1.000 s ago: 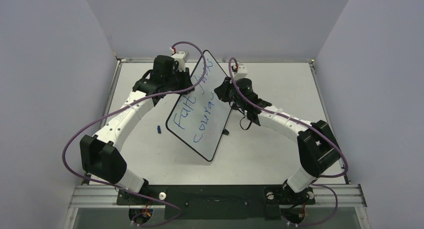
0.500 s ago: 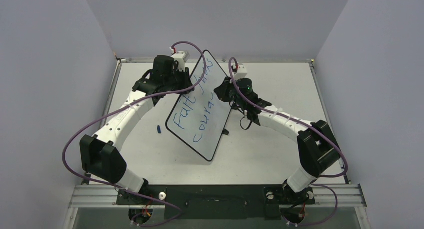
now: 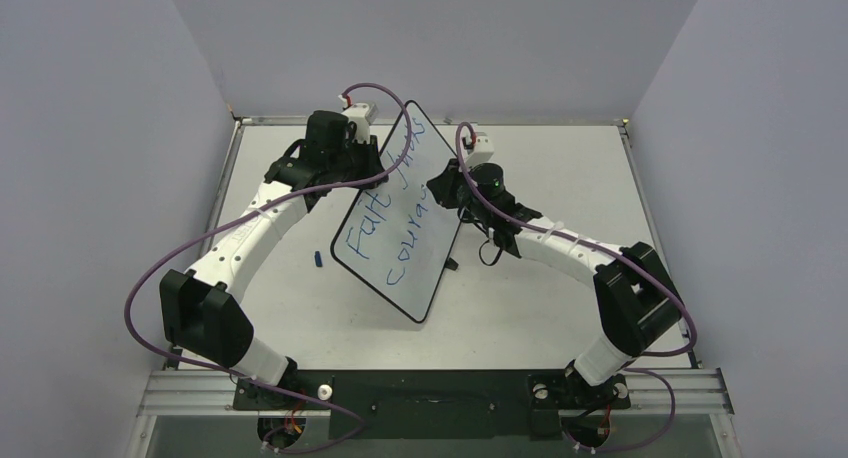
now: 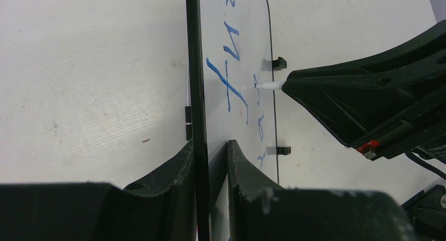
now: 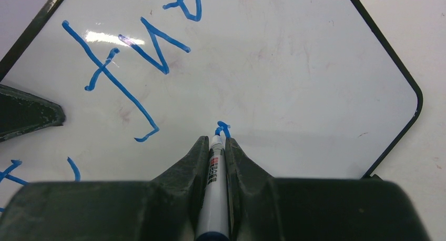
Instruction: Write a sentence on the whiteboard
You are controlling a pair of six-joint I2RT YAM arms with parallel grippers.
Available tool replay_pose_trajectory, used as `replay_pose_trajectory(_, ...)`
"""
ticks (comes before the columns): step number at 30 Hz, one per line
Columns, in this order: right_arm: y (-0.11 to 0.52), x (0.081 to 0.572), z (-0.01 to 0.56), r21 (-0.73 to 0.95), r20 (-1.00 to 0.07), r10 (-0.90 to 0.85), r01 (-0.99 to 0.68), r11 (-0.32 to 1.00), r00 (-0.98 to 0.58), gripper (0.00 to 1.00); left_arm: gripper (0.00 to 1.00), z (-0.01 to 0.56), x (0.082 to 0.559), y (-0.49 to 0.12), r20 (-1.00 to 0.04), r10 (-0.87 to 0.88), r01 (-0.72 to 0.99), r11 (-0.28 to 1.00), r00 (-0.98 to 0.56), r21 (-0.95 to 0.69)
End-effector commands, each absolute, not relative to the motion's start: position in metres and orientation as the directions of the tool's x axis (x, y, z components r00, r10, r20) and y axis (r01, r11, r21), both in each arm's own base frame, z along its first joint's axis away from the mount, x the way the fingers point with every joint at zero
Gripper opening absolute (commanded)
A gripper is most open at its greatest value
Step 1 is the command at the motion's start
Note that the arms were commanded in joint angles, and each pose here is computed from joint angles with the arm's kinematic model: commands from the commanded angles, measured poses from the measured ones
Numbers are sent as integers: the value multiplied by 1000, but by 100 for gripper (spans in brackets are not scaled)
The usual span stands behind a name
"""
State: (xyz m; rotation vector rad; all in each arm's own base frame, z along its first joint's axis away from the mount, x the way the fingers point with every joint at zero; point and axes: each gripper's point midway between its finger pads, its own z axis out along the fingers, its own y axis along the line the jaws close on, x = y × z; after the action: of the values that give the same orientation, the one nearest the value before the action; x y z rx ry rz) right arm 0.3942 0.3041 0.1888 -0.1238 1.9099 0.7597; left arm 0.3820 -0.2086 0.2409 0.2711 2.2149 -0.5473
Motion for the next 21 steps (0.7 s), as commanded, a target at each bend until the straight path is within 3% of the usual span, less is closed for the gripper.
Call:
replay_pose_trajectory(1, 317, 373, 189, 475, -840, 238, -451, 755, -487, 0, 0, 280, 399, -193, -869, 52, 388, 906, -492, -166)
replay_pose_trajectory(21, 308, 369, 186, 461, -846, 234, -436, 773, -479, 0, 0, 280, 399, -193, -869, 50, 389, 906, -491, -168)
